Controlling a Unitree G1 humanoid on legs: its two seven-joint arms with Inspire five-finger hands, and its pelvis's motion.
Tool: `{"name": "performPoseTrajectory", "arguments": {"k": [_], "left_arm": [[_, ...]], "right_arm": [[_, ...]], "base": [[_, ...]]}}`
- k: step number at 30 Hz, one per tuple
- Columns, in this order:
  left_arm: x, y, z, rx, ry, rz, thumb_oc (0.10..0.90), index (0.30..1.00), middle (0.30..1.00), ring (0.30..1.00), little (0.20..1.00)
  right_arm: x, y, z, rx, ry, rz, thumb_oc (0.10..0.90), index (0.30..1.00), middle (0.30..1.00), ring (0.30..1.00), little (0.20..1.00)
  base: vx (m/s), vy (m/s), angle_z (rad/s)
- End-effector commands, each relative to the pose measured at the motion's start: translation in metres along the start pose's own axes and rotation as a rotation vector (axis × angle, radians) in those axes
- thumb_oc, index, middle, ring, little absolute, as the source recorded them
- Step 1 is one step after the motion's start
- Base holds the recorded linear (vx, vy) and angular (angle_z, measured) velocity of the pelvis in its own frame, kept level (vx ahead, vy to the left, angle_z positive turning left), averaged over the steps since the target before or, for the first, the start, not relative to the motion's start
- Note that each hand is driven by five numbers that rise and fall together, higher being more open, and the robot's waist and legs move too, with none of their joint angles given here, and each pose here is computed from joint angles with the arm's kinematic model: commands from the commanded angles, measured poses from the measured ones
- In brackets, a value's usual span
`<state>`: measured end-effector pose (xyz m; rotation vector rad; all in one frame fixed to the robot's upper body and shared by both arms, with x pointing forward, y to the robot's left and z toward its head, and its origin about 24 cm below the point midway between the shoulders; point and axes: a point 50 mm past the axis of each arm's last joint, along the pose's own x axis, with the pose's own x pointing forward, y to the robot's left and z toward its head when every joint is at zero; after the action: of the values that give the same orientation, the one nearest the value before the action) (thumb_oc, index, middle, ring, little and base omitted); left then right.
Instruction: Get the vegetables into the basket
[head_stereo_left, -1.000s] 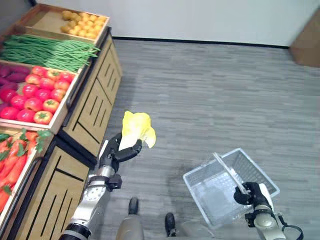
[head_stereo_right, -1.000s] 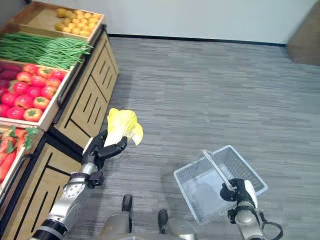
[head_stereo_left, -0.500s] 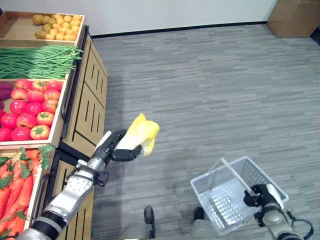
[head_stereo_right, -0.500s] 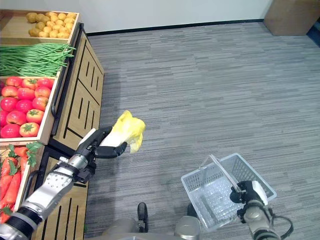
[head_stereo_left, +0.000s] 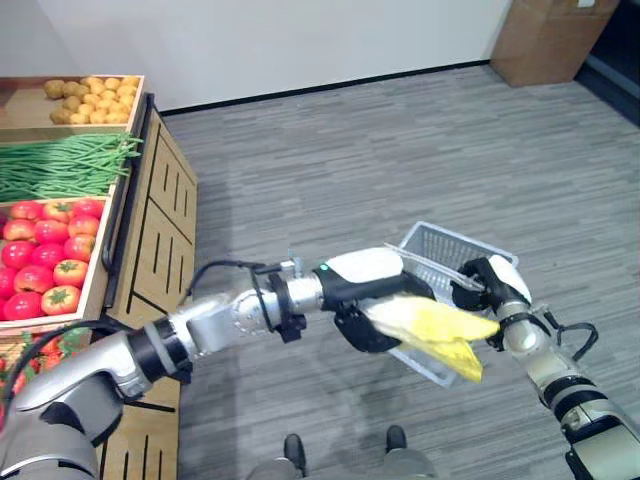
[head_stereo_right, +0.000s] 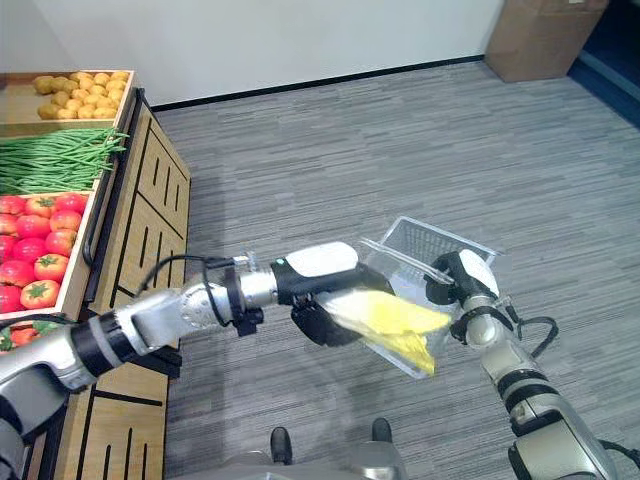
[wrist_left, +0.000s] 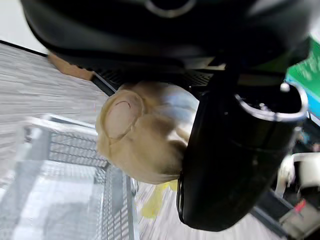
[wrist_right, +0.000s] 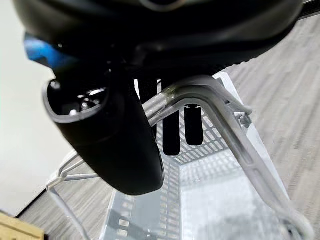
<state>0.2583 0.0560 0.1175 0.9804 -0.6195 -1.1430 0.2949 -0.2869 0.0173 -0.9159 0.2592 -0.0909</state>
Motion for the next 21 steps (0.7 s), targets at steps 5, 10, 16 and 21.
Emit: {"name": "performPoseTrajectory", "arguments": {"k": [5, 10, 16, 21], "left_arm": [[0.012, 0.010, -0.022, 0.120, 0.075, 0.227, 0.400, 0.300, 0.300, 0.300, 0.300], [0.013, -0.007, -0.044, 0.198, 0.204, 0.250, 0.400, 0.300, 0.300, 0.300, 0.300], [0.003, -0.018, -0.070, 0.320, 0.358, 0.261, 0.400, 0.300, 0.300, 0.300, 0.300], [-0.016, -0.029, -0.098, 0.423, 0.576, 0.262, 0.900, 1.000, 1.000, 1.000, 1.000]], "right_arm": [[0.014, -0.034, 0.101, 0.180, -0.420, -0.192, 0.400, 0.300, 0.300, 0.300, 0.300], [-0.003, -0.028, 0.114, 0.301, -0.520, -0.159, 0.400, 0.300, 0.300, 0.300, 0.300], [-0.030, -0.016, 0.118, 0.418, -0.619, -0.061, 0.400, 0.300, 0.300, 0.300, 0.300], [-0.051, -0.003, 0.109, 0.476, -0.632, 0.027, 0.400, 0.300, 0.300, 0.300, 0.300]], "base": [[0.00, 0.000, 0.00], [0.00, 0.000, 0.00], [0.01, -0.002, 0.00], [0.01, -0.032, -0.10]]}}
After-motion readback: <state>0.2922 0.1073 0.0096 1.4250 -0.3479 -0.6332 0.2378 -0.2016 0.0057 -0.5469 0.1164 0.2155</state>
